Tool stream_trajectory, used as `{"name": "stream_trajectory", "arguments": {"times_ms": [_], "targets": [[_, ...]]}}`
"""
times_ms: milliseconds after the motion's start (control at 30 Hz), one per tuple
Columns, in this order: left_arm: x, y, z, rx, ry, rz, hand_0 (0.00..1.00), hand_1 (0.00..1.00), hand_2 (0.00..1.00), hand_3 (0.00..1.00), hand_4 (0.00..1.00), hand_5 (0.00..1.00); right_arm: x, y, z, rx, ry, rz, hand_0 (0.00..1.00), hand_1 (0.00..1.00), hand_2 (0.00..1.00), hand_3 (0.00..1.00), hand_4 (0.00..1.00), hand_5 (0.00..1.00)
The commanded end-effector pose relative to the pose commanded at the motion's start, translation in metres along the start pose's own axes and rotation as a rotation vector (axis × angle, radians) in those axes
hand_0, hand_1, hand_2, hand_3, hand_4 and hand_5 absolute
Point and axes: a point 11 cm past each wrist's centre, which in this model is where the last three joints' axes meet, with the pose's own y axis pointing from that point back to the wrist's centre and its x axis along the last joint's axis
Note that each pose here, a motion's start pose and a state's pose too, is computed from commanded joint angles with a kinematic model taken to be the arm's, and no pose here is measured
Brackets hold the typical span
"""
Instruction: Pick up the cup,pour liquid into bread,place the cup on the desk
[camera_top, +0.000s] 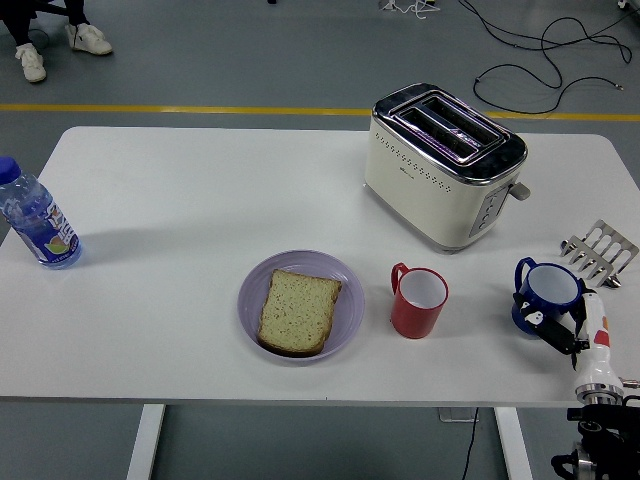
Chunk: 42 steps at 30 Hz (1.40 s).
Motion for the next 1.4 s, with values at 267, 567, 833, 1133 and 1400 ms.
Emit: {"name": "stream_trajectory", "arguments": {"times_ms": [267,567,833,1133,1400], "targets": [[0.001,0.0001,0.0014,-0.001,-0.002,0.001,0.662,0.706,0.727,0.627,0.377,0.939,-0.0019,-0.0012,0.0017,-0.011,0.01,-0.016,0.498,0.466,0.567,0.577,0.628,0.002],[0.001,0.0004,0.0039,-0.006,0.0,0.001,0.662,0.706,0.727,0.627,0.378,0.937,-0.0022,-0.0036,0.0007,-0.016,0.017,-0.028,0.587,0.521,0.631,0.757,0.832,0.002],[0.0008,0.0002,0.0026,-0.004,-0.003,0.001,0.663,0.705,0.727,0.627,0.378,0.937,0.0007,-0.0026,0.0025,-0.017,0.051,-0.028,0.611,0.561,0.699,0.819,0.863,0.002],[0.001,0.0005,0.005,-0.007,-0.002,0.001,0.662,0.705,0.727,0.627,0.378,0.937,0.0028,-0.004,0.0036,-0.027,0.068,-0.038,0.707,0.682,0.86,0.93,0.894,0.002],[0.0009,0.0007,0.0071,-0.011,0.0,0.0,0.662,0.705,0.726,0.627,0.378,0.936,0.005,-0.0069,-0.0002,-0.022,0.063,-0.03,0.744,0.719,0.887,0.957,0.911,0.002]]}}
